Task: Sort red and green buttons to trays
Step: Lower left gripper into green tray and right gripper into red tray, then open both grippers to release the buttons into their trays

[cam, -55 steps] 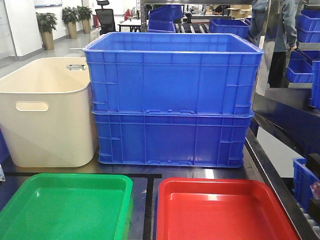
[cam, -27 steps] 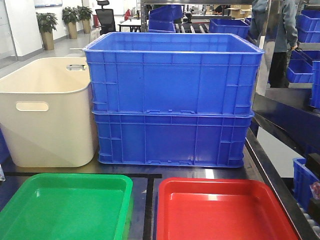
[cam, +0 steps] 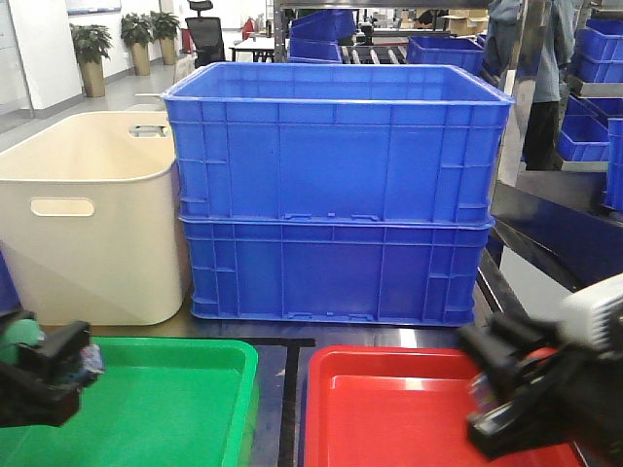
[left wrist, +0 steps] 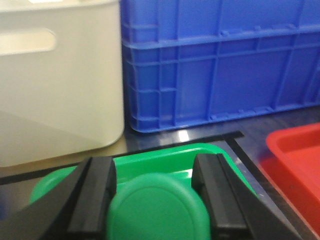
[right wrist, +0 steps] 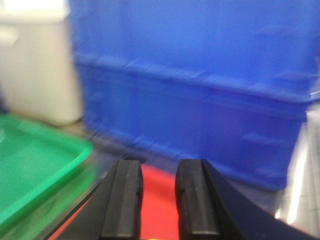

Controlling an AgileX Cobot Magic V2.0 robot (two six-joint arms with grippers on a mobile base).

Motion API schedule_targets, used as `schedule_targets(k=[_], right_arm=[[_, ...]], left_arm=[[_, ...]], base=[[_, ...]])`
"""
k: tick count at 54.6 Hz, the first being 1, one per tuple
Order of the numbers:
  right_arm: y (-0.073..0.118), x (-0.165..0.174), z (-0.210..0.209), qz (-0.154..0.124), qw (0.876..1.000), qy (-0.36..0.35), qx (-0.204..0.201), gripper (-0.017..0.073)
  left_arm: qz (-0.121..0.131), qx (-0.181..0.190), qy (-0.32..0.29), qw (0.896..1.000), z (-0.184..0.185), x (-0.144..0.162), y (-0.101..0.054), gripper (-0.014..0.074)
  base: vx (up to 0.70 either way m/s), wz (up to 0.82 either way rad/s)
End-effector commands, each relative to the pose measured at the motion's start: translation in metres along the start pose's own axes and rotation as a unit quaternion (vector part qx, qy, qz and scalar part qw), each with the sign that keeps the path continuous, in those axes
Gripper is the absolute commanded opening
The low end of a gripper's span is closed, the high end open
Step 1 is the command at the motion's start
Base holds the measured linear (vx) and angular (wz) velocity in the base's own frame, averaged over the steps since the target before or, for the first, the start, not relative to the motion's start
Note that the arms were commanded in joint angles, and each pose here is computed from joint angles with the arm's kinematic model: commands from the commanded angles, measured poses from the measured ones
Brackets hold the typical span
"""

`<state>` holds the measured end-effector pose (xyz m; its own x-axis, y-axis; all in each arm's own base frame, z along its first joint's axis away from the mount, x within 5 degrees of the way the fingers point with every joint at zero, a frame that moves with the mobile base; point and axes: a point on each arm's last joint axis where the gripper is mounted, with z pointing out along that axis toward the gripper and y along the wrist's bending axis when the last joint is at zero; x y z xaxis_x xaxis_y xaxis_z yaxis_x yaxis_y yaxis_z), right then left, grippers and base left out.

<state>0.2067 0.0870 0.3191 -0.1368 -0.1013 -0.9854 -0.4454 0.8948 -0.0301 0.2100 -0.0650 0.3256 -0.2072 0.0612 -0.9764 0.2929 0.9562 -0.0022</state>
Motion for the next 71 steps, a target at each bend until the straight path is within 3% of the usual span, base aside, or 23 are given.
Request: schedule_targets(k=[1,22,37,46,61,71], right_arm=[[0.012,-0.005,0.016,-0.007,0.999,-0.012,-0.041,-0.0009],[0.015,0.042,0.064,0.010,0.995,0.073,-0.064,0.0012],[0.014,0.052,0.072,0.036,0.994,0.092,-0.057,0.0090],[0.014,0.055,0.074,0.036,0.993,0.098,-0.057,0.0236],[0.014,0.056,0.074,0.037,0.993,0.099,-0.057,0.0595],[0.015,0.053,0.074,0.038,0.993,0.088,-0.064,0.0659]], left_arm=[[-0.010,-0.001,-0.061,0.998,0.013,-0.016,-0.004,-0.0006],[-0.001,-0.001,0.019,1.000,0.071,0.029,-0.010,0.0014],[-0.001,0.002,0.066,0.998,0.084,0.048,-0.011,0.0144],[-0.001,0.002,0.070,0.998,0.086,0.049,-0.011,0.0309],[-0.001,0.002,0.069,0.998,0.085,0.049,-0.011,0.0585],[-0.001,0.002,0.062,0.998,0.082,0.045,-0.011,0.0647]], base=[[0.00,0.00],[0.00,0.00],[0.00,0.00],[0.00,0.00],[0.00,0.00],[0.00,0.00]])
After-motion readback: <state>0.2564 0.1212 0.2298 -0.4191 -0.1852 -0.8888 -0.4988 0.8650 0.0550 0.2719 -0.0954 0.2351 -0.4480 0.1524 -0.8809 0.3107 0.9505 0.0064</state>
